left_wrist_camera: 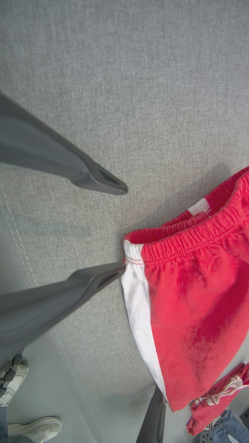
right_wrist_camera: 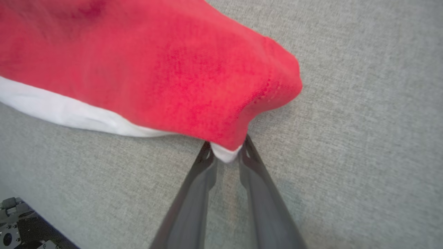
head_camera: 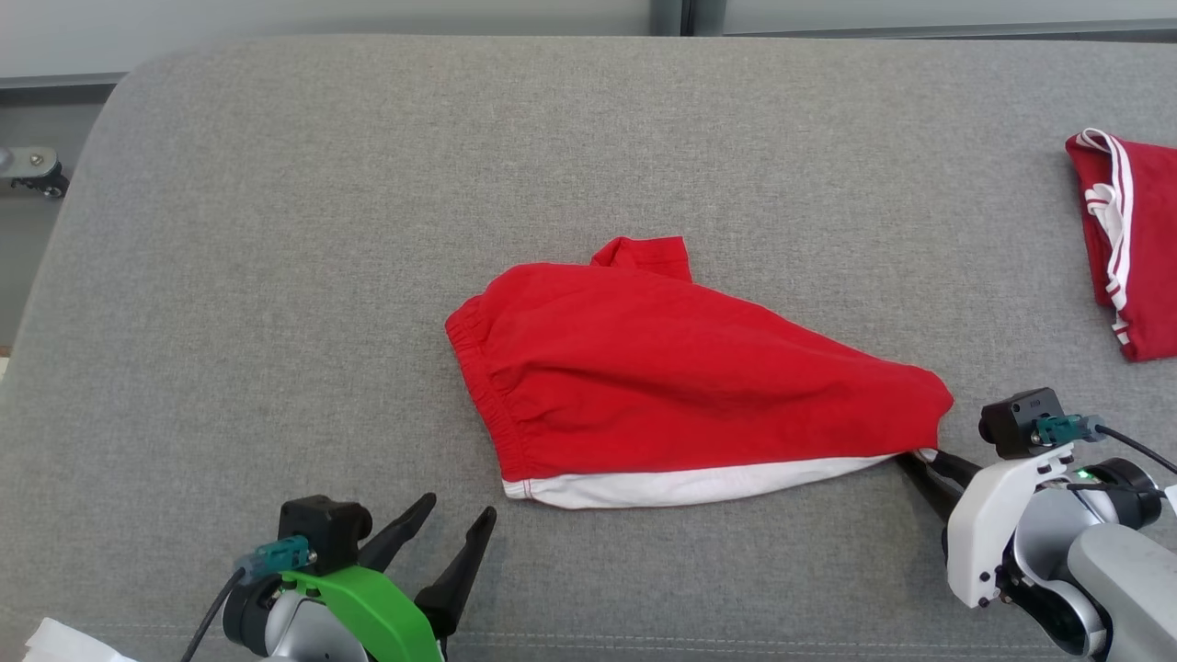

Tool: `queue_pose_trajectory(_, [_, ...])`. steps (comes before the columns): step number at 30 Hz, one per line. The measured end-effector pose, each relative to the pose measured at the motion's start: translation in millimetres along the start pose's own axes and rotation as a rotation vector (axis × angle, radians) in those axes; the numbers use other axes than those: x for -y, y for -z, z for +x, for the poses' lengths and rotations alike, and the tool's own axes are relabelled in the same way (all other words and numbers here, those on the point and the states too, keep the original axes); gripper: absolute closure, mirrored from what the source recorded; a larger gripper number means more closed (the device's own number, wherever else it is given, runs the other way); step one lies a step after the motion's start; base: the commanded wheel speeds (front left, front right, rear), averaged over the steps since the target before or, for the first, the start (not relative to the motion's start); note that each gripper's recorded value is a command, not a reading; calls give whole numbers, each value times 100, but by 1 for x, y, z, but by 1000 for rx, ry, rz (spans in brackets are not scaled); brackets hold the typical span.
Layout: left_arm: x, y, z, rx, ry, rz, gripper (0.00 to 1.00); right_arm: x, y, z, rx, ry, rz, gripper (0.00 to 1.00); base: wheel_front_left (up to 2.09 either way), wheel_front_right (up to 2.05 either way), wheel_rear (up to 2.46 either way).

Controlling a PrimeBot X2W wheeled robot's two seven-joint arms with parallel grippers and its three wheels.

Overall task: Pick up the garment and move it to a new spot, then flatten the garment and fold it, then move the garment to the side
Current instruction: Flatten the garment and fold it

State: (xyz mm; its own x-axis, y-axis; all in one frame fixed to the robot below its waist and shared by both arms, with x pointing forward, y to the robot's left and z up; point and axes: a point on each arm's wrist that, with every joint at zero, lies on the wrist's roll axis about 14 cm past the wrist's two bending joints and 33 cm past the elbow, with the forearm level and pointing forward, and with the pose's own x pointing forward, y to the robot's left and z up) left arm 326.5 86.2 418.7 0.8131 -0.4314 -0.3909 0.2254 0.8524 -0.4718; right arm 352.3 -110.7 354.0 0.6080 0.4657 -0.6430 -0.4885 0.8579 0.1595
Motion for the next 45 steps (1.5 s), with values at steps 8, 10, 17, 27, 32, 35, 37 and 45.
queue_pose_trajectory(8, [-2, -1, 1, 4, -3, 4, 0, 0, 2, 0, -2, -9, 11, 100, 0, 0, 0])
queue_pose_trajectory(10, [-3, 0, 1, -1, -4, 5, 0, 0, 2, 0, -2, -15, 12, 100, 0, 0, 0])
queue_pose_trajectory(17, [4, 7, 4, -29, 37, -12, 0, 5, -1, -1, 3, -7, 10, 100, 0, 0, 0])
queue_pose_trajectory(27, [14, 13, 19, -66, 80, -21, 0, 8, -3, -2, 8, -4, 15, 100, 0, 0, 0])
queue_pose_trajectory(32, [11, 15, 24, -78, 77, -14, 0, 10, -1, -2, 4, 1, 19, 100, 0, 0, 0])
queue_pose_trajectory(35, [11, 19, 25, -92, 77, -15, 10, 11, -1, -3, 4, 3, 21, 100, 0, 0, 0])
queue_pose_trajectory(37, [12, 22, 27, -98, 84, -17, 11, 12, 0, -3, 2, 6, 23, 100, 0, 0, 0])
queue_pose_trajectory(45, [12, 23, 33, -105, 87, -15, 36, 13, 1, -3, -1, 10, 25, 100, 0, 0, 0])
